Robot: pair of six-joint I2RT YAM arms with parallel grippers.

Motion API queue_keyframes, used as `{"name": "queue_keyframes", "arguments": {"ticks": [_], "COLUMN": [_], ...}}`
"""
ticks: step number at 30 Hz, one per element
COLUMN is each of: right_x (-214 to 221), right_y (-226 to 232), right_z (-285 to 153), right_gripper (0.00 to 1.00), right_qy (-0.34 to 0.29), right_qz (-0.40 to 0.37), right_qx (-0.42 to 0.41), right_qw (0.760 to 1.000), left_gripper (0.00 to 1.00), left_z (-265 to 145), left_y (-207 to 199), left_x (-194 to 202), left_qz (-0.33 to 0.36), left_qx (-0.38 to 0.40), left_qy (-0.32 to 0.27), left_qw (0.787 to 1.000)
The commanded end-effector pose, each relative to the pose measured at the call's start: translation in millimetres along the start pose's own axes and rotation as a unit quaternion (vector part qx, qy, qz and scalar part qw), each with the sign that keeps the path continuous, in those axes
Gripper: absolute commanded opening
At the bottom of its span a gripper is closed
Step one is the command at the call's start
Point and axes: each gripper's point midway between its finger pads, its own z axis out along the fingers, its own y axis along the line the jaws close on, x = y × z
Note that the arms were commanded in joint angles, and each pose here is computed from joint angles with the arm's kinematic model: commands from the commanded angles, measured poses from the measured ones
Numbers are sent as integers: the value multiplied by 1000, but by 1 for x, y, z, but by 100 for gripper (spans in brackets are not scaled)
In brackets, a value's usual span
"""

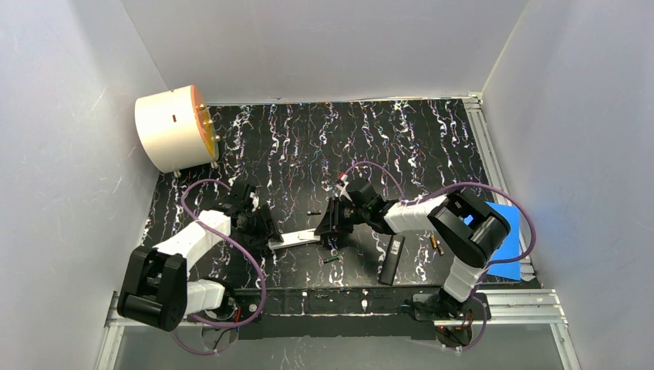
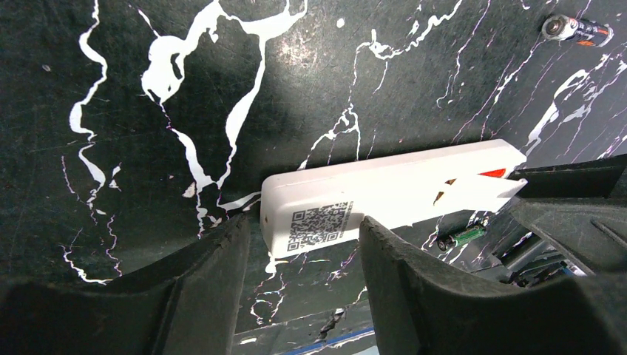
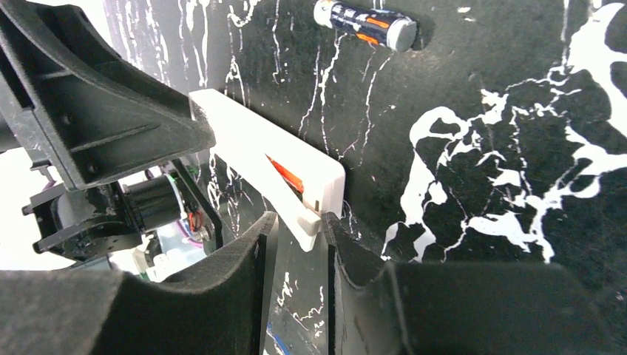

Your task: Load the batteries into the remote control

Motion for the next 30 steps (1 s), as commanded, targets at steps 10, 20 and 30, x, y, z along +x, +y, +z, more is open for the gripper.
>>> {"name": "queue_keyframes", "arguments": {"ticks": [10, 20, 30], "right_x": [-23, -27, -27], "right_y": [26, 11, 4], "right_z": [-4, -3, -3], "right_gripper": [30, 35, 56], "right_qy": [-13, -13, -7], "right_qz": [-32, -54, -62], "right_qx": [-6, 33, 57], "right_qw": [999, 998, 996], "left_gripper": [55, 55, 56], "left_z": [-1, -2, -2], "left_y": [7, 8, 8], "left_x": [3, 4, 4], "left_qz": [0, 0, 1], "left_qx": [-18, -18, -17], "left_qy": [9, 9, 9], "left_qw": [1000, 1000, 1000]}}
